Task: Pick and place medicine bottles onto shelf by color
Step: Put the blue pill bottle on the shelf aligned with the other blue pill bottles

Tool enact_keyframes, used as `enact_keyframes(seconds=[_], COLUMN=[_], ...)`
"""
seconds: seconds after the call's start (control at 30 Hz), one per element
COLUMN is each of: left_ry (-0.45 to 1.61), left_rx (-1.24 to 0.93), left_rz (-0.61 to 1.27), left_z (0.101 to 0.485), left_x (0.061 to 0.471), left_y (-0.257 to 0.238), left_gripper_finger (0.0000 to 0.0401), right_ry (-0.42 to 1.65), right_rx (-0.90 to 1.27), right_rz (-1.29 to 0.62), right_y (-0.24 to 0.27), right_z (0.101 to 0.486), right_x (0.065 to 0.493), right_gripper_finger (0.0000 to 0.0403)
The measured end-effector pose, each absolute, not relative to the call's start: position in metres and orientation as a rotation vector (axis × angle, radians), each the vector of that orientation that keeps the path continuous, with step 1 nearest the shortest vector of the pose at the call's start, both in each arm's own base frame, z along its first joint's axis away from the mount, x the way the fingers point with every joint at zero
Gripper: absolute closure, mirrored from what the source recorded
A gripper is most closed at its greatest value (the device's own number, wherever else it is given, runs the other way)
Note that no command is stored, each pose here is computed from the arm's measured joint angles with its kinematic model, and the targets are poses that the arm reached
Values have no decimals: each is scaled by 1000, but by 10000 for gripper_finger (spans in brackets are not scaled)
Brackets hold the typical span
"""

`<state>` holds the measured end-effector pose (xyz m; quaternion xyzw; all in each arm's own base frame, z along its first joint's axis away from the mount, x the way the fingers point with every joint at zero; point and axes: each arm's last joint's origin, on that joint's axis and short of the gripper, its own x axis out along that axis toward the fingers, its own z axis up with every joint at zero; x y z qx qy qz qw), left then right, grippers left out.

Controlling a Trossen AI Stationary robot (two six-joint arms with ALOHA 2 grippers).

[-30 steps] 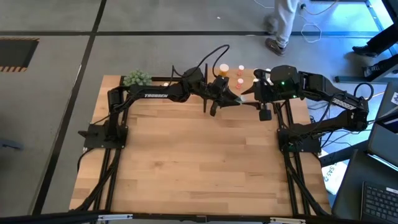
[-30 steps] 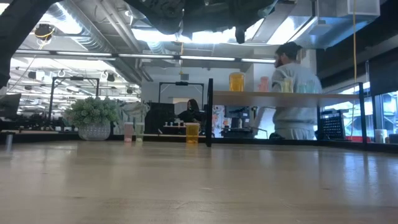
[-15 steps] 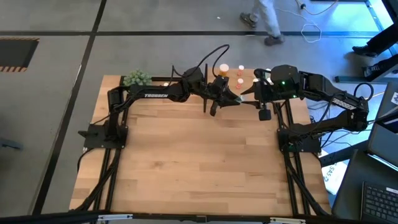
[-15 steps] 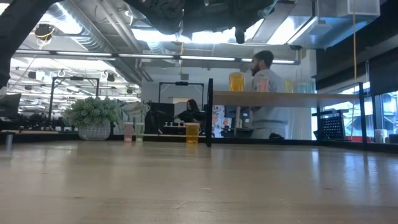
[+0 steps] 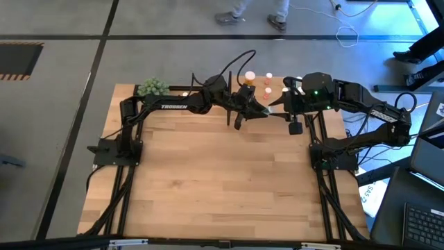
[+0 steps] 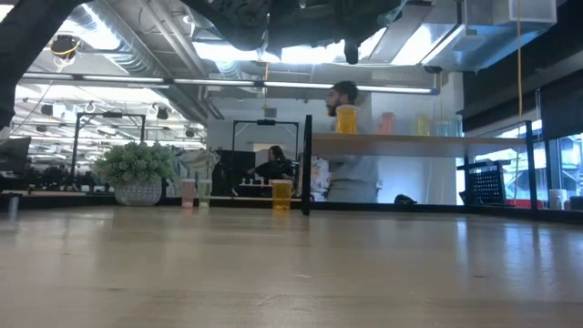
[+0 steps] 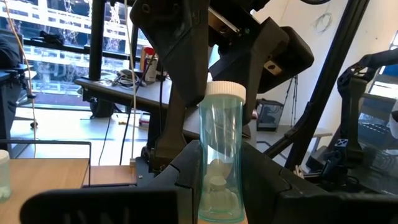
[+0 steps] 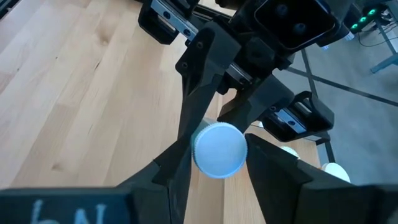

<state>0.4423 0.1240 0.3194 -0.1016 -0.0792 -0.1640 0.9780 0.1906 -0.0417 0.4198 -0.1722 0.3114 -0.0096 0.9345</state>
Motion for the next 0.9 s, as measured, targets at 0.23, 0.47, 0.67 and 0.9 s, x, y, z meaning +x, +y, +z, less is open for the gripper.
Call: enact_keyframes(seconds=[0.23, 0.47, 0.67, 0.9], left_ry=[-160, -168, -169, -154], left_rx=[-201, -204, -209, -220], left_rz=[-330, -286, -267, -259], left_z=[319, 319, 319, 318], left_x=[442, 443, 444, 444], left_y=[124, 124, 123, 124], left_gripper_finger=[331, 306, 281, 257], right_ry=[640, 644, 651, 654], right_rx=[-351, -351, -348, -347], right_rz=[-19, -22, -25, -22], right_y=[-42, -42, -42, -42], right_z=[420, 419, 419, 418], right_x=[190, 190, 189, 190], right_gripper_finger=[257, 266, 267, 267])
